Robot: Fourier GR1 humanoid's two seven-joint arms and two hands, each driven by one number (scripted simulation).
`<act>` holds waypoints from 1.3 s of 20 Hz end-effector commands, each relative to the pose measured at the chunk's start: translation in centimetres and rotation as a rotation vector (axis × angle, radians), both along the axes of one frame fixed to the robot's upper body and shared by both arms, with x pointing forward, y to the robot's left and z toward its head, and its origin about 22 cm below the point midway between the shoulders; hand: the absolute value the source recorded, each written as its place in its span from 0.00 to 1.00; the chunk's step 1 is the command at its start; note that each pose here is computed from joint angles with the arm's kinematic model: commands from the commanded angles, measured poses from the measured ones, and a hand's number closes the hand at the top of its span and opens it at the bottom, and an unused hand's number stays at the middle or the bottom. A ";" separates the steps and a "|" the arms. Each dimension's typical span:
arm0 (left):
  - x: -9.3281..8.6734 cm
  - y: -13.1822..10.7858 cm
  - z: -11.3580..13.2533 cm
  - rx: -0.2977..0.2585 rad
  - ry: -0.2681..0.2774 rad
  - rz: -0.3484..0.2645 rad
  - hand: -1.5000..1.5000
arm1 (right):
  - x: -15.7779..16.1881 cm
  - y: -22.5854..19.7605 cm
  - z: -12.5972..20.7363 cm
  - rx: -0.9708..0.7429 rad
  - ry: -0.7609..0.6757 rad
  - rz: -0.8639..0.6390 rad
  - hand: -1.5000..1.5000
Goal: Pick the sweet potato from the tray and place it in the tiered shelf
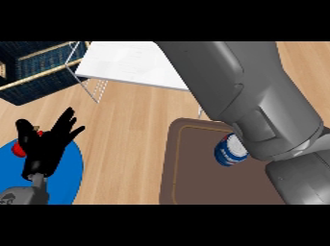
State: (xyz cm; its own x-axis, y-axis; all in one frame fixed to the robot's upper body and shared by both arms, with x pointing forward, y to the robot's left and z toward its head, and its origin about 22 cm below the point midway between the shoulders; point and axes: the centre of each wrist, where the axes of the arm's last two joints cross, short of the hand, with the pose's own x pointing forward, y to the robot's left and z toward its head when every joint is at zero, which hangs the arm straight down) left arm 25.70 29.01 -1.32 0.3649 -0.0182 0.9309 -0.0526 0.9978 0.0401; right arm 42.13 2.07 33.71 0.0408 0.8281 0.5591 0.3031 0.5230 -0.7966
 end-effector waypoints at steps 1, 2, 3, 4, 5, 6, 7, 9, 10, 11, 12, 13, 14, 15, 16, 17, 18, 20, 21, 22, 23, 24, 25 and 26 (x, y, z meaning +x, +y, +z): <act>0.0 -0.7 -1.2 0.012 0.056 0.007 0.50 | 0.0 -0.4 0.8 0.182 -0.060 -0.071 0.00; -1.0 0.3 0.3 0.002 0.073 -0.013 0.50 | -0.1 -0.8 2.0 0.218 -0.073 -0.074 0.00; -1.0 -0.8 -1.1 0.017 0.068 0.005 0.50 | -0.1 -0.2 0.4 0.246 -0.090 -0.074 0.00; -1.3 1.2 -0.8 0.005 0.081 0.010 0.50 | 0.8 -1.5 -0.8 0.261 -0.090 -0.086 0.00; -0.1 0.0 -2.4 0.012 0.080 0.010 0.50 | -0.4 -0.5 1.3 0.293 -0.069 -0.034 0.00; -1.9 0.3 -2.0 -0.011 0.072 0.007 0.50 | 0.1 -1.1 0.4 0.334 -0.098 -0.056 0.00; 0.0 0.0 0.1 0.014 0.056 0.007 0.50 | 0.2 -1.2 0.7 0.395 -0.132 -0.061 0.00; 0.9 -0.7 -0.1 0.004 0.071 0.005 0.50 | -0.7 -0.3 1.7 0.474 -0.150 -0.034 0.00; -1.4 0.5 -1.4 -0.001 0.087 0.001 0.50 | -0.1 -0.8 0.1 0.478 -0.169 -0.052 0.00; -1.1 -0.7 -1.9 -0.003 0.072 -0.002 0.50 | -0.1 -2.1 2.0 0.535 -0.184 -0.035 0.00; -0.7 0.6 -1.3 0.013 0.076 -0.004 0.50 | -0.3 -1.1 1.1 0.567 -0.202 -0.031 0.00; -0.9 -0.8 -1.9 0.014 0.084 -0.006 0.50 | -0.4 -2.1 2.7 0.604 -0.210 -0.037 0.00; -1.2 0.5 -2.0 -0.010 0.068 0.002 0.50 | -0.9 -1.2 2.8 0.635 -0.208 -0.020 0.00; 0.2 0.3 -0.3 0.010 0.077 -0.005 0.50 | -0.2 -2.3 2.7 0.660 -0.236 -0.046 0.00; -0.7 -0.9 -0.2 0.002 0.079 0.011 0.50 | -0.4 -4.1 5.3 0.678 -0.275 -0.085 0.00; -0.4 0.7 -0.4 0.015 0.068 0.027 0.50 | -0.1 -3.7 3.3 0.672 -0.308 -0.105 0.00; -1.0 0.3 -2.1 0.008 0.086 0.024 0.50 | -1.0 -3.1 5.0 0.688 -0.309 -0.101 0.00; -0.7 0.7 -0.9 -0.010 0.081 0.018 0.50 | -0.1 -5.1 5.2 0.672 -0.373 -0.172 0.00; -0.1 0.5 -0.7 0.010 0.069 0.040 0.50 | 0.2 -4.9 3.8 0.644 -0.383 -0.208 0.00; -0.3 0.4 -0.9 0.018 0.074 0.045 0.50 | 0.5 -6.2 4.7 0.648 -0.378 -0.263 0.00; -1.7 1.2 -1.3 0.008 0.088 0.042 0.50 | 0.5 -7.0 5.0 0.663 -0.389 -0.278 0.00; -2.5 -0.3 -2.3 -0.004 0.091 0.041 0.50 | 1.2 -8.8 4.2 0.670 -0.413 -0.312 0.00; -0.7 -0.9 -1.5 0.005 0.099 0.041 0.50 | 0.2 -8.3 6.0 0.713 -0.439 -0.301 0.00; -1.4 0.0 -0.6 0.003 0.093 0.046 0.50 | 0.5 -10.4 6.3 0.735 -0.439 -0.354 0.00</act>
State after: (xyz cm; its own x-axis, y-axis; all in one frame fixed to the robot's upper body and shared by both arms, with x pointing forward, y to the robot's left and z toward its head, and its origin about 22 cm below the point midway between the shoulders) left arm 24.88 29.36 -1.45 0.3990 -0.0137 0.9168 -0.0907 0.9944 0.0543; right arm 42.67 -5.37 38.70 -0.1164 0.3333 0.9356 0.6573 0.7320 -0.1790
